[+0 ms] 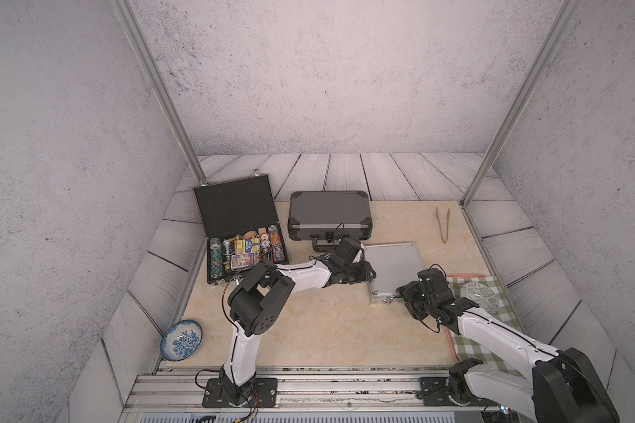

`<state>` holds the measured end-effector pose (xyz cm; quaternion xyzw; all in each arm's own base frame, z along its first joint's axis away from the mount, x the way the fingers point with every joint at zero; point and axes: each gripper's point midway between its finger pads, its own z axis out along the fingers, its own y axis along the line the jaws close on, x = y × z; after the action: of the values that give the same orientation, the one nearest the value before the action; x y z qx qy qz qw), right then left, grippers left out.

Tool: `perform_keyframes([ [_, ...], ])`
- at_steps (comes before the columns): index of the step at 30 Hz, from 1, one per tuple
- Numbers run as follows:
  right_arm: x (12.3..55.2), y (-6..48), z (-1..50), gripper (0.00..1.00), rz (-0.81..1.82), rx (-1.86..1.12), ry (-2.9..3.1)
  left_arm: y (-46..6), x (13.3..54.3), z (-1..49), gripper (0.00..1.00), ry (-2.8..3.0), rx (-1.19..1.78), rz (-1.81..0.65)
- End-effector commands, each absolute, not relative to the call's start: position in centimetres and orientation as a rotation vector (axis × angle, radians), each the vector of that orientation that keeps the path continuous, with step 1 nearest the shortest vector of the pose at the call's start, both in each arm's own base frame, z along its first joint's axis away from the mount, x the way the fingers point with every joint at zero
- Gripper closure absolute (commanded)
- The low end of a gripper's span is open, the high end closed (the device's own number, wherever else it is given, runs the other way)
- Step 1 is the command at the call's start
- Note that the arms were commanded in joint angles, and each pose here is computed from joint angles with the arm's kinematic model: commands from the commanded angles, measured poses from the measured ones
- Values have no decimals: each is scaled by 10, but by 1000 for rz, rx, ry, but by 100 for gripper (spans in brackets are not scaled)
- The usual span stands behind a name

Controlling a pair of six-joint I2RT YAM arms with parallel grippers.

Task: Close the poker set cases
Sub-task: Move the poker set case to the center of the board.

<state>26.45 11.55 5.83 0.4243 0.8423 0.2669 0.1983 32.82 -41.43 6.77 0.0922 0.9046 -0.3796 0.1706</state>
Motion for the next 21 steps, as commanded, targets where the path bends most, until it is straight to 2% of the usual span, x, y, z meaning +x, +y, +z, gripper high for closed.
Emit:
perform_keyframes([
  [1,262,98,51,44,617,1222,2350,-411,326,43,58,2638,301,-1019],
  [11,271,76,59,51,430,1129,2340,-413,349,48,57,2621,305,-1009],
  [21,279,81,53,52,430,1108,2363,-422,372,55,57,2598,327,-1018],
])
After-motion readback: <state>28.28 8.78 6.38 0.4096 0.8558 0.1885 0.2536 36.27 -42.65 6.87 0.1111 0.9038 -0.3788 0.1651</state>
